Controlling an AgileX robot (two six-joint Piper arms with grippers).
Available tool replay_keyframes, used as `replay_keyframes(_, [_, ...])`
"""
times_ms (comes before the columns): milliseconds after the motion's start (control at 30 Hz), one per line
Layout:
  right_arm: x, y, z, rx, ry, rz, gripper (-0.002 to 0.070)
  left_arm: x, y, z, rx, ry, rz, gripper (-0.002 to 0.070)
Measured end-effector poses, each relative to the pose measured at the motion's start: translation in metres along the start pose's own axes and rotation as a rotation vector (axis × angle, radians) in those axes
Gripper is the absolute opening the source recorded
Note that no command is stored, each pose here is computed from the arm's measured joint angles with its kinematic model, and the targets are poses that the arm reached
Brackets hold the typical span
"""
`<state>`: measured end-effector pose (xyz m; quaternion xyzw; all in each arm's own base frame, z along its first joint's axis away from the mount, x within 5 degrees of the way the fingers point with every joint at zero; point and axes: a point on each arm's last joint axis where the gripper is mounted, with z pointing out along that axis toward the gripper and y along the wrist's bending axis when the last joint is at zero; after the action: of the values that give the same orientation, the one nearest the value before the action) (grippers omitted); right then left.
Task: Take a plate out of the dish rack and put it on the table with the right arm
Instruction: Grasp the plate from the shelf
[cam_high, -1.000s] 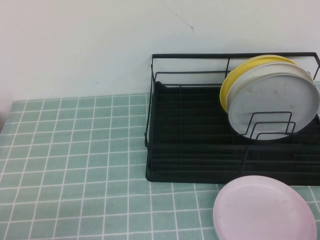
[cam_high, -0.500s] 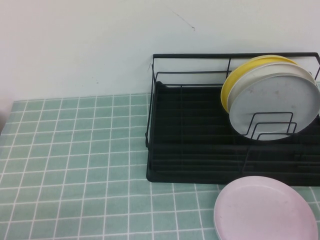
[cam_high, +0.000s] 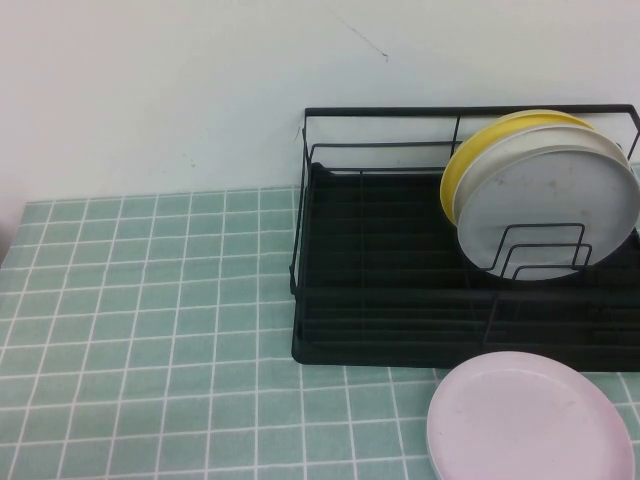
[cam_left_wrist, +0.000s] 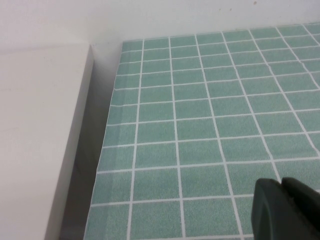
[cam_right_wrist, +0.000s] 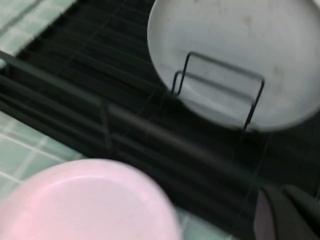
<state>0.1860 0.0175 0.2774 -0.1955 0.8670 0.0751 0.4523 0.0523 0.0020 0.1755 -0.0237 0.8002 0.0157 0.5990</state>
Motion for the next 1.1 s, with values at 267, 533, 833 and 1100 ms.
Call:
replay_keyframes(267, [-0.054,-0.031,0.046,-0.084,-0.008,-0.296,0.0084,0.000,0.000,0.000,0.000,0.000,0.000,-0.0003])
replay_keyframes(533, [-0.090,-0.049,0.083,-0.104,-0.040,-0.491,0.0282,0.000,0.000,0.000,0.000,0.000,0.000,-0.0003])
replay_keyframes(833, [-0.099,-0.060,0.130,-0.162,-0.014,-0.563,0.0295,0.000,0.000,0.000,0.000,0.000,0.000,-0.0003])
replay_keyframes(1100, [-0.093,-0.066,0.148,-0.144,0.009,-0.577,0.0295,0.000,0.000,0.000,0.000,0.000,-0.002,-0.0003])
